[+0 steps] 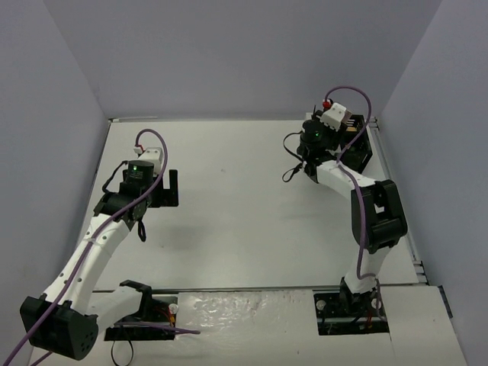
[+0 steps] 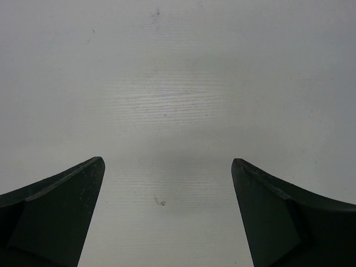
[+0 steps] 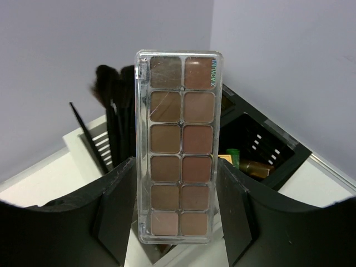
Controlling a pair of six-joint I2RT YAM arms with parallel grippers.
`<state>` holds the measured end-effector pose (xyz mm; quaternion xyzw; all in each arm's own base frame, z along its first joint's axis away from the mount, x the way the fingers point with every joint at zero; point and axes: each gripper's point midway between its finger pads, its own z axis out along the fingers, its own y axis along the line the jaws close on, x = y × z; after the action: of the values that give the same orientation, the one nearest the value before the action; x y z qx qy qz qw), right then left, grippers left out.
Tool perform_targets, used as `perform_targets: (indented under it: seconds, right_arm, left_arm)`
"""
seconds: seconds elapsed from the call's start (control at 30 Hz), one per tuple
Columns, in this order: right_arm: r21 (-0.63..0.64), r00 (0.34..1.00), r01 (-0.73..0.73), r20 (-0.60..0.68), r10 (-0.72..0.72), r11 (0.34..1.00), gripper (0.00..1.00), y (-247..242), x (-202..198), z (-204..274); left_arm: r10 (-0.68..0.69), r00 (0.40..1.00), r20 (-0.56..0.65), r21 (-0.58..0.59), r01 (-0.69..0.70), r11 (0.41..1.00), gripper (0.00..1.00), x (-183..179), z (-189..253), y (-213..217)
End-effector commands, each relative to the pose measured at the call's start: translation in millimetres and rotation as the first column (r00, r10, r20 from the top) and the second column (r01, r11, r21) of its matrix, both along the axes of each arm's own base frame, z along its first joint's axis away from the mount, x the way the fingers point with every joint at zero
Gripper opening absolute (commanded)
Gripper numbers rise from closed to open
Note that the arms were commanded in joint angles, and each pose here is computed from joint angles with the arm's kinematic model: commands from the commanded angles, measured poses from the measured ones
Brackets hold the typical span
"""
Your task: Organize the makeup
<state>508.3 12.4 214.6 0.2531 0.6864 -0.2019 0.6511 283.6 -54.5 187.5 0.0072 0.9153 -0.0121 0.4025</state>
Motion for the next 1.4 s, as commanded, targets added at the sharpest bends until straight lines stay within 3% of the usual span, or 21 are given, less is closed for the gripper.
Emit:
perform_targets:
  seconds: [0.0, 0.77, 0.97, 1.37]
  right_arm:
    - [0.069, 0.969, 0.153, 0.183, -0.164, 0.986, 0.0, -14.1, 3.7, 39.6]
    - [0.03, 0.968, 0.208, 0.134, -0.211, 0.978, 0.04, -1.8, 23.2, -1.8]
    - [0.023, 0.972, 0.201, 0.123, -0.202, 0.979, 0.12, 6.9, 22.9, -7.2]
    - [0.031, 0.972, 0.202, 0.12, -0.204, 0.979, 0.42, 18.3, 11.8, -0.9]
  left_arm:
    - [0.018, 0.998, 0.053, -0.027, -0.016, 1.0, 0.97, 7.8, 14.4, -0.7]
    - [0.014, 0.999, 0.051, -0.03, -0.012, 0.999, 0.97, 7.9, 13.5, -1.8]
    - [0.013, 0.999, 0.047, -0.03, -0.011, 0.999, 0.97, 7.7, 12.8, -2.0]
    - [0.012, 0.999, 0.052, -0.032, -0.011, 0.999, 0.97, 7.3, 14.1, -2.0]
